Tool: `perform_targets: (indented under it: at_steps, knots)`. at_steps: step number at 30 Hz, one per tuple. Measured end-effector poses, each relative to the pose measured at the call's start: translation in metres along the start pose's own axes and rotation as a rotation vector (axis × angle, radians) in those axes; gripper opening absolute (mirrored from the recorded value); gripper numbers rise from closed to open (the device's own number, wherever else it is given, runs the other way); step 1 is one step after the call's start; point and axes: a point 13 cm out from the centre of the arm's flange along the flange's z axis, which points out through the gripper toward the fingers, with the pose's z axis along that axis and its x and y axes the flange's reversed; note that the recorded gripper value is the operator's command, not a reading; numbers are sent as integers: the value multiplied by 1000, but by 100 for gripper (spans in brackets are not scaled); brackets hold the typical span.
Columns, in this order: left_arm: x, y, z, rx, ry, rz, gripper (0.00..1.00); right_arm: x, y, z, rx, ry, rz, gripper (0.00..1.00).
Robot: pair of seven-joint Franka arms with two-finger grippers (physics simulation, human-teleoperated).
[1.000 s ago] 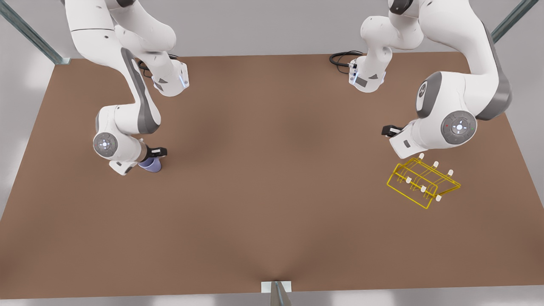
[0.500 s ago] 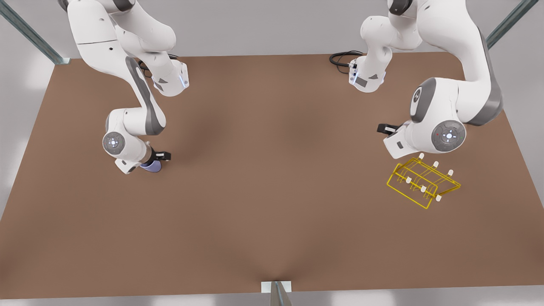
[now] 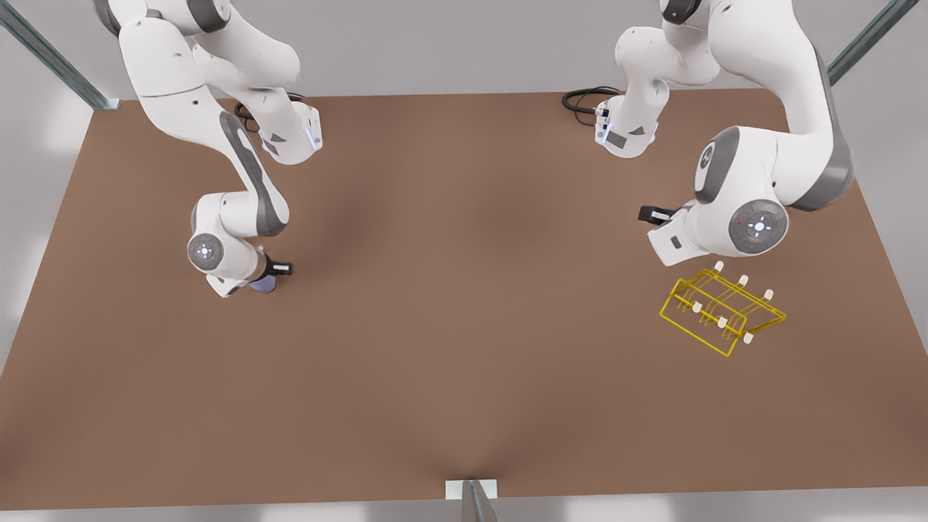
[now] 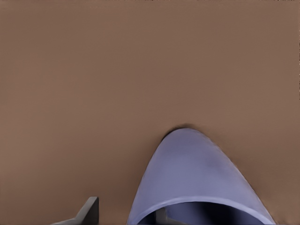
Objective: Place the cup on the cup holder
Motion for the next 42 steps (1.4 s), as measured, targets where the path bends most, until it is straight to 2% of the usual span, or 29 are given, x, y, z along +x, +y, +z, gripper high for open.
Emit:
perform_targets:
  at_steps: [10,14,18,22,25,29,32,37,42]
  knots:
    - [1,-2,0,-2,2,1,100,-12,-3,-8,-11,-39,17,21]
    - [1,-1,-1,-3,1,0,100,-31,10,-45,-42,-88,31,21]
    - [1,-1,-2,-3,0,-1,100,-35,41,-73,-99,-92,34,21]
    - [1,-1,-1,-4,1,-1,100,-45,157,-115,-317,-92,18,21]
    - [1,-1,-1,-4,1,-1,100,-52,266,-133,-517,-52,7,21]
    - [1,-1,-1,-4,2,-2,100,-55,435,-117,-750,30,-33,21]
    - [1,-1,-1,-4,2,-2,100,-70,525,-110,-891,27,-26,21]
    - [-1,0,2,-6,8,-4,100,-67,622,-117,-1070,-9,24,21]
    - [-2,0,2,-7,10,-5,100,-34,691,-76,-1146,-4,76,21]
